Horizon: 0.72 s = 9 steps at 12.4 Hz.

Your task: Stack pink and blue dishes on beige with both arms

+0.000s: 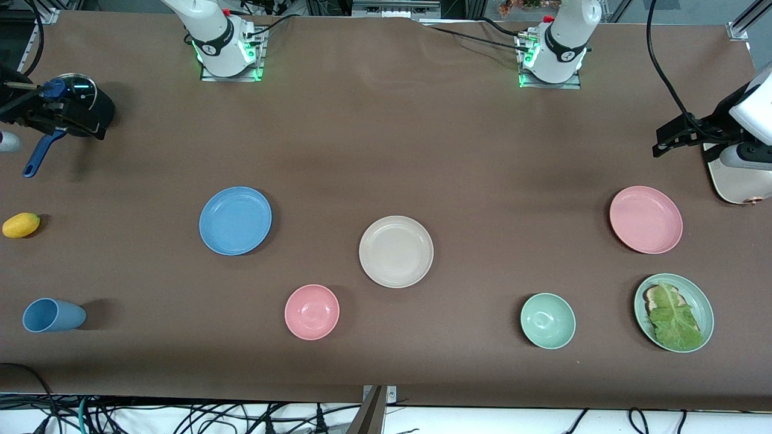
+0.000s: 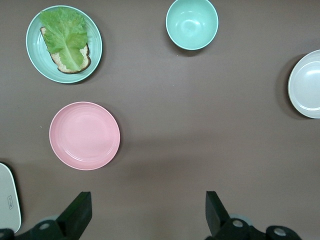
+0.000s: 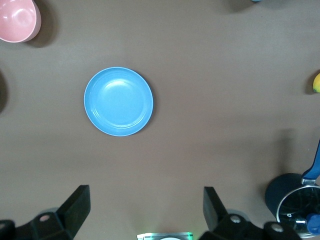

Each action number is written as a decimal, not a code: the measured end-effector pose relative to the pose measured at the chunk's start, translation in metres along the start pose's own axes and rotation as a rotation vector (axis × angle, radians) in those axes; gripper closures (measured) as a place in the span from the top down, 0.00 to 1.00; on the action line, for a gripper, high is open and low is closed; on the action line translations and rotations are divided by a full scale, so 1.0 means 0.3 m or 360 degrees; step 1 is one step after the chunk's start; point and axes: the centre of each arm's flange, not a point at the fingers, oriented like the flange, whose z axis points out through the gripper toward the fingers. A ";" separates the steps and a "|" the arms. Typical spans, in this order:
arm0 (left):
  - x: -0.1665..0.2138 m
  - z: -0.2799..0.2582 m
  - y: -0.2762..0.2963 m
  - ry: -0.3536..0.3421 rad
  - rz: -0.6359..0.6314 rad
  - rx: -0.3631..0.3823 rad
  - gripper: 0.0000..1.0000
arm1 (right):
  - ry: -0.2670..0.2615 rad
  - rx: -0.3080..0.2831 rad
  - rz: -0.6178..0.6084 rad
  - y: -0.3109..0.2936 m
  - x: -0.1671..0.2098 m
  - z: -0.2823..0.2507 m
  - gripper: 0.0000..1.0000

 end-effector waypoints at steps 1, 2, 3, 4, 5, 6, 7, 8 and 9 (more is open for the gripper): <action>0.001 0.002 0.000 -0.0001 0.0000 0.0000 1.00 | 0.0000 0.0000 -0.0003 0.000 0.000 0.000 1.00; 0.002 0.003 -0.001 -0.0003 0.0000 0.0000 1.00 | 0.0000 0.0000 -0.0003 0.000 0.000 0.000 1.00; 0.003 0.005 -0.001 -0.0004 -0.0001 -0.0001 1.00 | 0.0000 0.0000 -0.0003 0.000 0.000 0.000 1.00; 0.004 0.007 -0.002 -0.0006 -0.0001 -0.0001 1.00 | 0.0000 0.0000 -0.0004 0.000 0.000 0.000 1.00; 0.004 0.008 -0.002 -0.0007 -0.0001 -0.0001 1.00 | 0.0000 0.0000 -0.0004 0.000 0.000 0.000 1.00; 0.004 0.008 -0.002 -0.0007 -0.0001 -0.0001 1.00 | 0.0000 0.0000 -0.0004 0.001 0.000 0.000 1.00; 0.004 0.008 -0.002 -0.0007 -0.0001 -0.0001 1.00 | 0.0000 0.0000 -0.0005 0.001 0.000 0.000 1.00; 0.004 0.008 -0.002 -0.0007 -0.0001 -0.0001 1.00 | 0.0000 0.0000 -0.0006 0.001 0.000 0.000 1.00; 0.004 0.008 -0.002 -0.0007 -0.0001 -0.0001 1.00 | 0.0000 0.0000 -0.0007 0.001 0.000 0.000 1.00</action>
